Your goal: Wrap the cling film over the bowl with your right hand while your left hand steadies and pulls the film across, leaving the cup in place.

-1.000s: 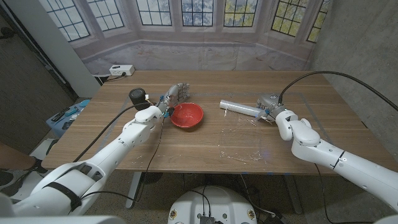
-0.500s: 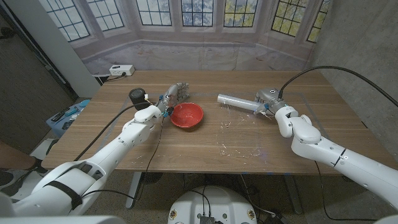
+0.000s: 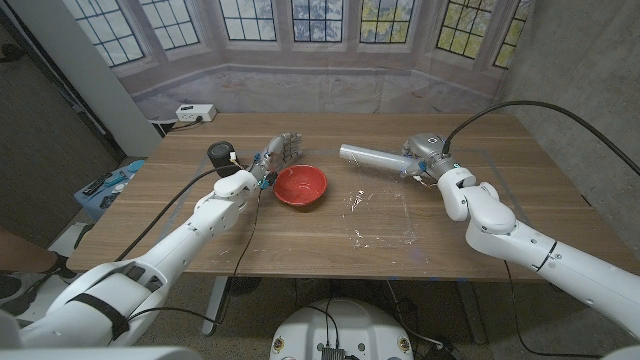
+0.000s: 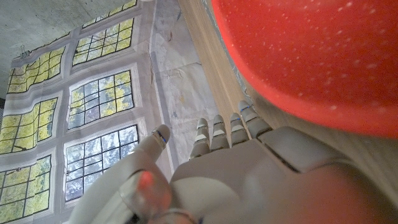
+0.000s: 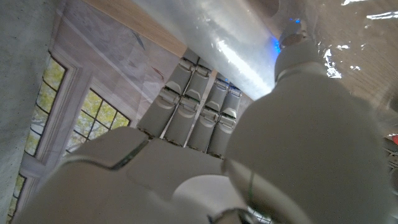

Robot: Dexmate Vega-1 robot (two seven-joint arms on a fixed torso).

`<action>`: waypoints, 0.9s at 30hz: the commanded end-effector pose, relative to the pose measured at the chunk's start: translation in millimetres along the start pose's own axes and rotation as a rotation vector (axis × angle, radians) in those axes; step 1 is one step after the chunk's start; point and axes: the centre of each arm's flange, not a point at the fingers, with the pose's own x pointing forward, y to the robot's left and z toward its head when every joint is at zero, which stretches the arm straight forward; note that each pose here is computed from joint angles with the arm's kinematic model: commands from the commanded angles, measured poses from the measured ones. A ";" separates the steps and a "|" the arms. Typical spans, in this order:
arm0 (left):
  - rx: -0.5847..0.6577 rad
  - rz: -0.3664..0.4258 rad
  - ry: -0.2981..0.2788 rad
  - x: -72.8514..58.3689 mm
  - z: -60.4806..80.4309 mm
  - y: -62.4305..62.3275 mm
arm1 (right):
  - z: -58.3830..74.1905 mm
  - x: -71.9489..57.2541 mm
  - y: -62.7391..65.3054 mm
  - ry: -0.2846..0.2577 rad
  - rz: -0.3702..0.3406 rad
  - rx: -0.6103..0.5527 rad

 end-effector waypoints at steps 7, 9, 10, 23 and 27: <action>0.004 -0.001 -0.013 -19.2 1.6 2.2 | 28.0 -22.2 -25.8 -0.027 -0.081 -0.031; 0.003 0.000 -0.014 -22.5 1.6 3.4 | 31.2 -25.1 -28.5 -0.031 -0.089 -0.034; 0.004 0.000 -0.015 -24.3 1.7 4.1 | 32.7 -26.4 -29.8 -0.030 -0.093 -0.036; 0.014 -0.003 -0.053 -48.8 10.4 19.5 | 62.0 -41.5 -51.6 -0.047 -0.158 -0.056; 0.016 0.002 -0.054 -54.1 10.9 25.7 | 68.4 -43.6 -56.7 -0.048 -0.173 -0.056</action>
